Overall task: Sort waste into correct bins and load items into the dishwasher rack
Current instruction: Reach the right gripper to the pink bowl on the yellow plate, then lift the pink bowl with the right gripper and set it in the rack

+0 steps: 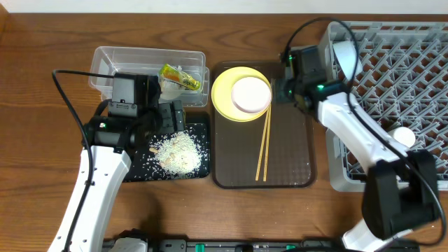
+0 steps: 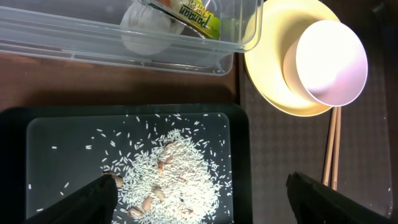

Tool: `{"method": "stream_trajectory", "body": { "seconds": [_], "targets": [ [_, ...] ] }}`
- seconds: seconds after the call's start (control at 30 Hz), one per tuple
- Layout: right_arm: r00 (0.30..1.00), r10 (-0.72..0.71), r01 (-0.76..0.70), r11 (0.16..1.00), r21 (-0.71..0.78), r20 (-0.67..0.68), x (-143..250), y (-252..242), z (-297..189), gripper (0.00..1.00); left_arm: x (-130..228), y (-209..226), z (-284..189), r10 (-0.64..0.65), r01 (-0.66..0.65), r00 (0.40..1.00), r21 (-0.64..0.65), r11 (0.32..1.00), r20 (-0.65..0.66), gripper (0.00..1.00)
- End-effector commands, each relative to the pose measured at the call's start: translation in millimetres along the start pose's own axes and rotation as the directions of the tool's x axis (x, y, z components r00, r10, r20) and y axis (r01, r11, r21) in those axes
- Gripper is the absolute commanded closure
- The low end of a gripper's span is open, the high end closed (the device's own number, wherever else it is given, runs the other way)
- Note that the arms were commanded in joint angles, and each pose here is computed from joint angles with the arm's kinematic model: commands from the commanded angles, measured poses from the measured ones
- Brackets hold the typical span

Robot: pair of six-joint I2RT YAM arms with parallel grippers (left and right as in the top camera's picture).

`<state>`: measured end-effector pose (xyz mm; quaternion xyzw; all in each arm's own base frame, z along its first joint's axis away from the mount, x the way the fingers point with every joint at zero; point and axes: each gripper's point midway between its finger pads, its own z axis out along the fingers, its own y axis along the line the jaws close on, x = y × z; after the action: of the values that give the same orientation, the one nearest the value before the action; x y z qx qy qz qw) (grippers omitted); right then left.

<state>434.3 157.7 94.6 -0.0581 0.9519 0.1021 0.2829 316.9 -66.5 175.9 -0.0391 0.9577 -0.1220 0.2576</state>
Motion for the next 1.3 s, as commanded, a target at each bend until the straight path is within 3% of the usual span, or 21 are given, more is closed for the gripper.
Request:
{"method": "stream_trajectory", "body": {
  "seconds": [0.0,0.13,0.2,0.27,0.33,0.63,0.83,1.0,1.17,1.27],
  "targets": [
    [0.993,0.076,-0.079,0.997,-0.028,-0.085,26,11,25,0.49,-2,1,0,-0.005,0.005,1.0,-0.007,1.0,0.001,0.11],
    [0.982,0.144,-0.147,0.989,-0.01,-0.123,39,9,50,0.58,-2,1,0,-0.005,0.005,1.0,-0.007,1.0,0.001,0.11],
    [0.977,0.172,-0.174,0.985,-0.005,-0.129,43,9,58,0.71,-2,1,0,-0.005,0.005,1.0,-0.007,1.0,0.001,0.11],
    [0.974,0.188,-0.19,0.982,-0.003,-0.128,43,9,61,0.9,-2,1,0,-0.005,0.005,1.0,-0.007,1.0,0.001,0.11],
    [0.976,0.188,-0.19,0.982,-0.008,-0.109,38,9,61,0.98,-2,2,0,-0.005,0.005,1.0,-0.007,1.0,0.0,0.11],
    [0.984,0.139,-0.147,0.987,0.065,0.115,-25,-23,-6,0.99,-1,2,0,-0.006,0.006,1.0,-0.008,1.0,-0.003,0.11],
    [0.947,0.014,-0.121,0.942,0.314,0.322,-71,-88,-95,0.99,-1,2,0,-0.005,0.005,1.0,-0.008,1.0,-0.002,0.11],
    [0.928,-0.091,-0.14,0.814,0.564,0.361,-85,-159,-148,0.99,-1,2,0,-0.005,0.005,1.0,-0.008,1.0,-0.002,0.11],
    [0.948,-0.161,-0.147,0.546,0.825,0.275,-80,-235,-191,0.99,-1,2,0,-0.005,0.005,1.0,-0.008,1.0,-0.002,0.11],
    [0.951,-0.162,-0.181,0.397,0.9,0.263,-81,-268,-211,0.99,-1,2,0,-0.005,0.005,1.0,-0.008,1.0,-0.001,0.11]
  ]
}}
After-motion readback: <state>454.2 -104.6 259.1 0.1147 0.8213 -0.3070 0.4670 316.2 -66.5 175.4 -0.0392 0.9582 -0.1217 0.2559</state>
